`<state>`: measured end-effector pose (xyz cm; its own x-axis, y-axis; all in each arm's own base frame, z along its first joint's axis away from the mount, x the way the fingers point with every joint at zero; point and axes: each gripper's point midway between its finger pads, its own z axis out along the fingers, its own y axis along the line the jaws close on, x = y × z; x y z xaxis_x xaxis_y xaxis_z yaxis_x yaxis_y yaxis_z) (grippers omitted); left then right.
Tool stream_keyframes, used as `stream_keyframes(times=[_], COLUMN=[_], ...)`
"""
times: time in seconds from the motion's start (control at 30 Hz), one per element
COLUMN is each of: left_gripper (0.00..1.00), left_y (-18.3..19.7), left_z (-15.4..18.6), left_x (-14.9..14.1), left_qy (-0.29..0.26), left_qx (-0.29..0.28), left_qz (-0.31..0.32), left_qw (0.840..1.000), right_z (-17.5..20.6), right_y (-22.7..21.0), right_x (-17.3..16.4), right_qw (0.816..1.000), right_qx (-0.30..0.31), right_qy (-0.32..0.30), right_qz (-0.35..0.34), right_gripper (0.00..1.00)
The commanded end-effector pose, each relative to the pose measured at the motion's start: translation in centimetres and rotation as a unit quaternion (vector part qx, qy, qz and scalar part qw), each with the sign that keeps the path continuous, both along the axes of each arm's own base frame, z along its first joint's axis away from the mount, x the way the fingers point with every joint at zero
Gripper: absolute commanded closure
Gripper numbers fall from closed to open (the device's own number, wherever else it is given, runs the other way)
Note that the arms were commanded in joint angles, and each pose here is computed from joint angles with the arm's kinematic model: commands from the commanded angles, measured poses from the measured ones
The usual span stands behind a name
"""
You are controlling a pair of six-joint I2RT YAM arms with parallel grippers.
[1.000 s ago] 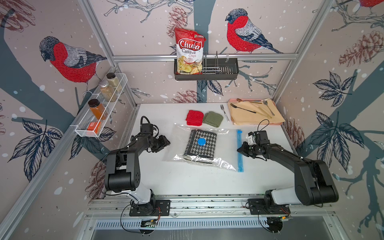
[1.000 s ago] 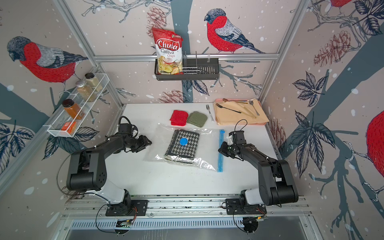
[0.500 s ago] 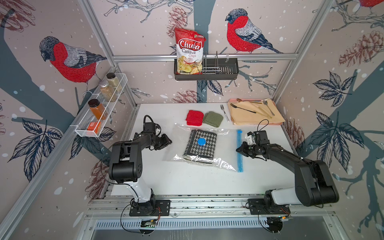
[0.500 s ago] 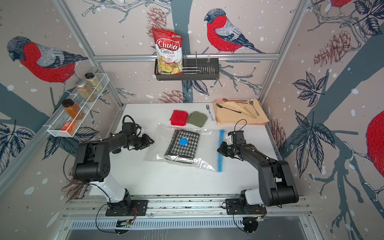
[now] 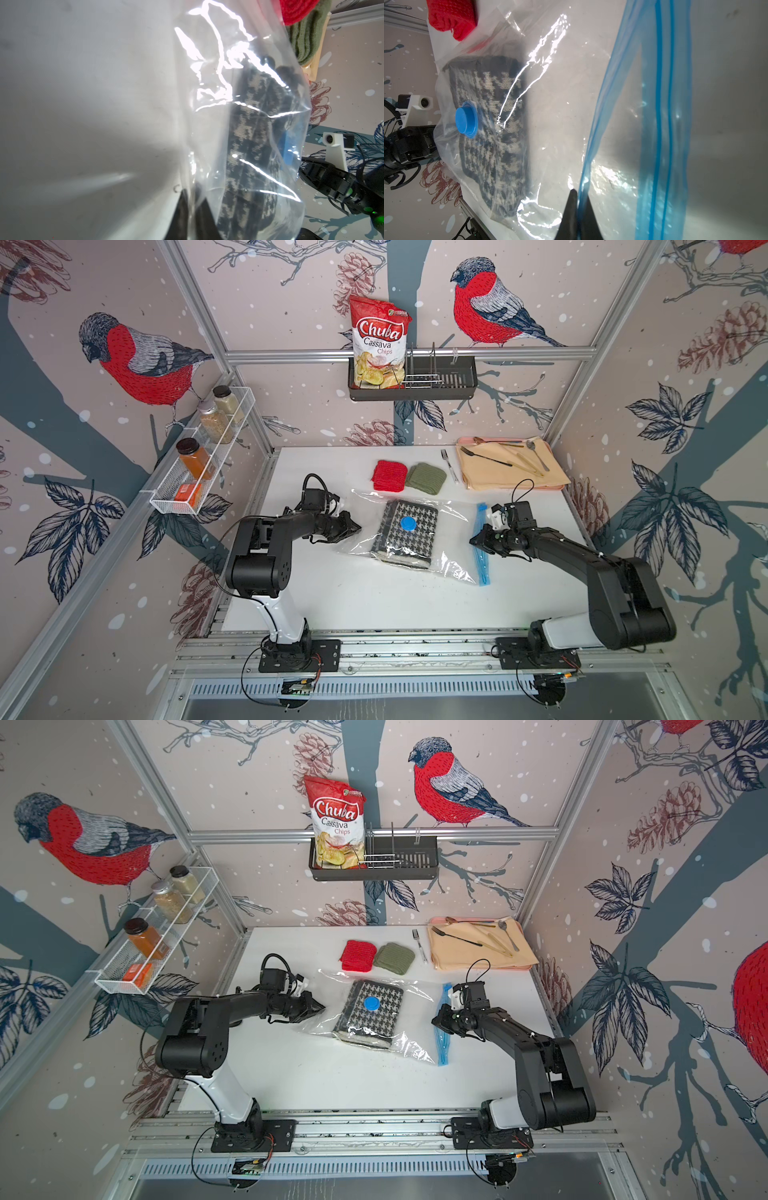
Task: Take the scarf out of the vacuum bag
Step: Adjust the scarf in the vacuum bag.
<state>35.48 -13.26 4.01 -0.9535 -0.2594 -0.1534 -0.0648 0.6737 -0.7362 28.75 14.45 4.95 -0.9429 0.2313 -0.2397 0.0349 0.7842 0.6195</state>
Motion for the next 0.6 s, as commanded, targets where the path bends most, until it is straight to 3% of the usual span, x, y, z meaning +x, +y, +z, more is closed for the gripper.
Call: stream_keyframes(times=[0.0,0.27,0.57], left_gripper=[1.0,1.0,1.0], left_y=[0.2,3.4,4.2], left_z=[1.7,7.8,14.0], left_x=[0.4,1.2,0.4], left_qy=[-0.026,-0.116,-0.183], left_qx=[0.005,0.096,0.104], left_qz=[0.005,0.075,0.115], left_qw=[1.0,0.986,0.971], right_z=[0.0,-1.1,-2.7], right_y=[0.0,-1.2,-0.2], right_x=[0.2,0.1,-0.3], right_qw=[1.0,0.999,0.999], right_qx=[-0.005,-0.038,-0.047], right_qy=[-0.006,0.008,0.026], right_qz=[0.006,-0.011,0.004], right_gripper=[1.0,1.0,1.0])
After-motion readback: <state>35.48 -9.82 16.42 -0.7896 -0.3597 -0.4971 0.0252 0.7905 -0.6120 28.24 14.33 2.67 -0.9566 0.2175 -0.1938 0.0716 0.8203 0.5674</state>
